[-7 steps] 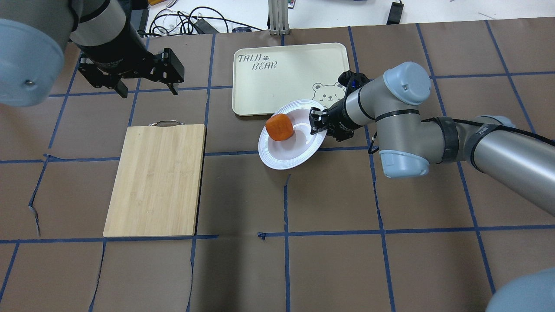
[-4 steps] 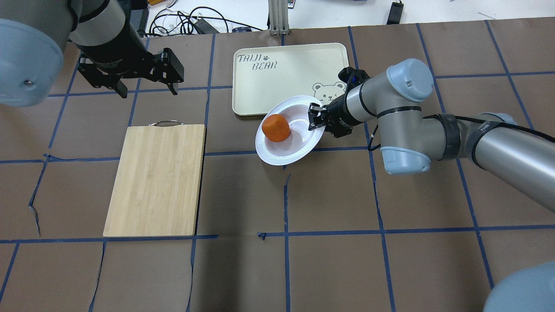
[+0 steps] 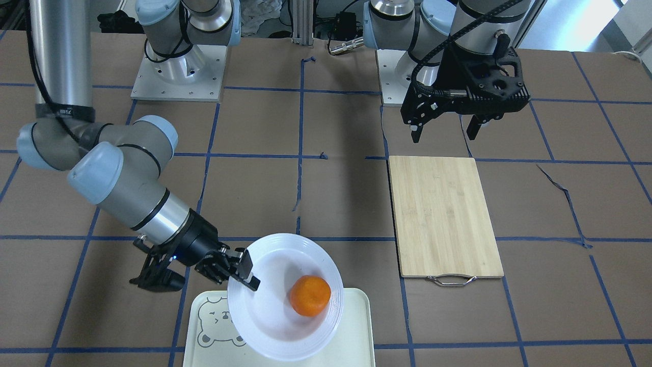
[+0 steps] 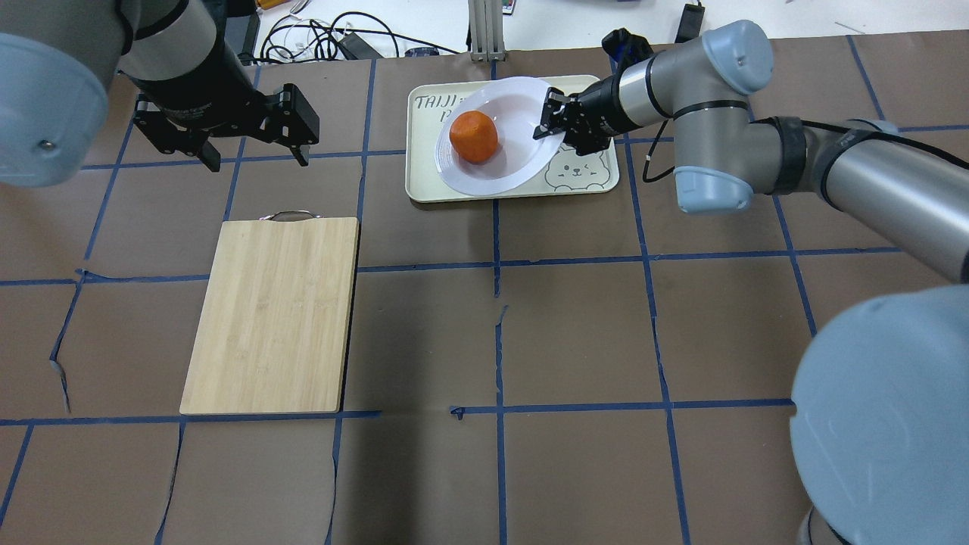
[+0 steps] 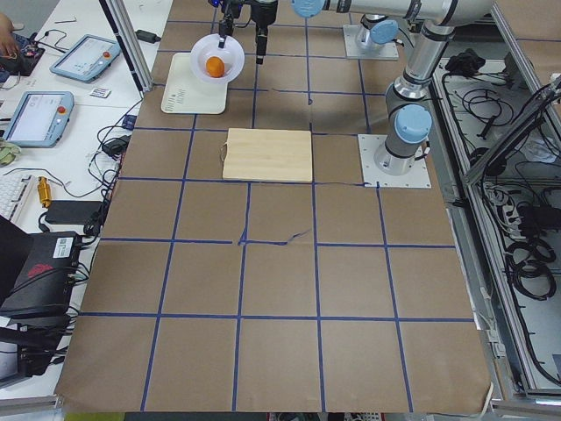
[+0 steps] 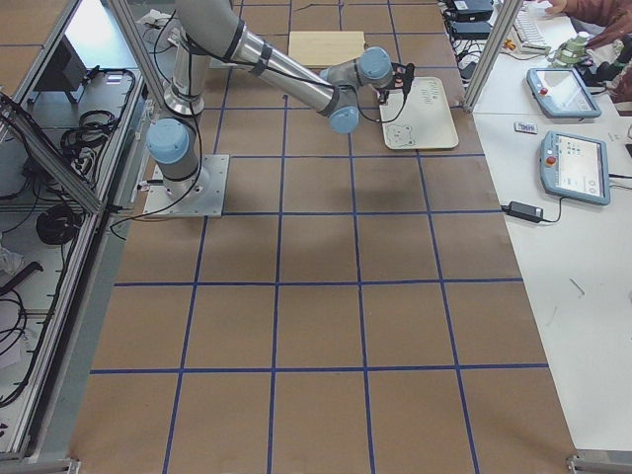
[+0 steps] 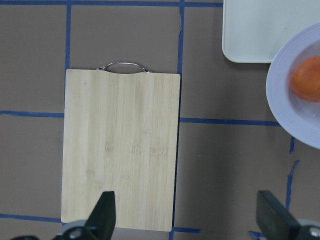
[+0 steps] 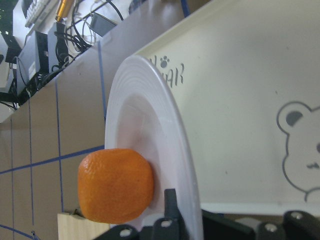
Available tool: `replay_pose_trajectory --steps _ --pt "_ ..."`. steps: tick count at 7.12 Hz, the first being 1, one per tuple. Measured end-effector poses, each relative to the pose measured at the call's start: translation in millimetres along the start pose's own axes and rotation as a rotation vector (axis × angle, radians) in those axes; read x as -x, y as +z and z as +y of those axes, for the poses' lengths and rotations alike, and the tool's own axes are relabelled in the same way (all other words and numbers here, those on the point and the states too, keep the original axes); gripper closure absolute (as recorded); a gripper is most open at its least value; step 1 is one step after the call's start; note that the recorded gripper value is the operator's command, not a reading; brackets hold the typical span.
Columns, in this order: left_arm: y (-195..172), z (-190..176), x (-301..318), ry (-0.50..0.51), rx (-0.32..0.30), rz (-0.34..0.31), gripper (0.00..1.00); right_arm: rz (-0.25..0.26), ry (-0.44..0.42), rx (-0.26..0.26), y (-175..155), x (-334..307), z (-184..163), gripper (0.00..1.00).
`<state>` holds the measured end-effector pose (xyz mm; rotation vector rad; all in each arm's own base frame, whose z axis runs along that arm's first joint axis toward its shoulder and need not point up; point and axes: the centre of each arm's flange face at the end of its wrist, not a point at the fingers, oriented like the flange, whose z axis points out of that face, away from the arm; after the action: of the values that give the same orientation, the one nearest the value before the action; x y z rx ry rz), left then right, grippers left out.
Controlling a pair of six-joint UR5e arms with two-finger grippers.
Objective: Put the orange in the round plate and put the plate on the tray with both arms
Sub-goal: 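Lift the plate with the right gripper and carry it toward the cream tray, then lower the plate onto the cream tray with the right gripper and release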
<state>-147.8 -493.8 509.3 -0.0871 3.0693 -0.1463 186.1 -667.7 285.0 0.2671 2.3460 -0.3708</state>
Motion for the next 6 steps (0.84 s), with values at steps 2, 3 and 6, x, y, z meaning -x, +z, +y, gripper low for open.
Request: replay_pose_trajectory --steps 2,3,6 --pt "0 0 0 0.000 0.001 0.000 0.00 -0.054 -0.039 -0.034 19 2 -59 1.00" --pt "0 0 0 0.000 0.001 0.000 0.00 -0.060 -0.044 -0.036 31 -4 -71 1.00" --pt "-2 2 0 0.000 -0.001 0.000 0.00 -0.094 -0.034 -0.009 58 -25 -73 1.00"
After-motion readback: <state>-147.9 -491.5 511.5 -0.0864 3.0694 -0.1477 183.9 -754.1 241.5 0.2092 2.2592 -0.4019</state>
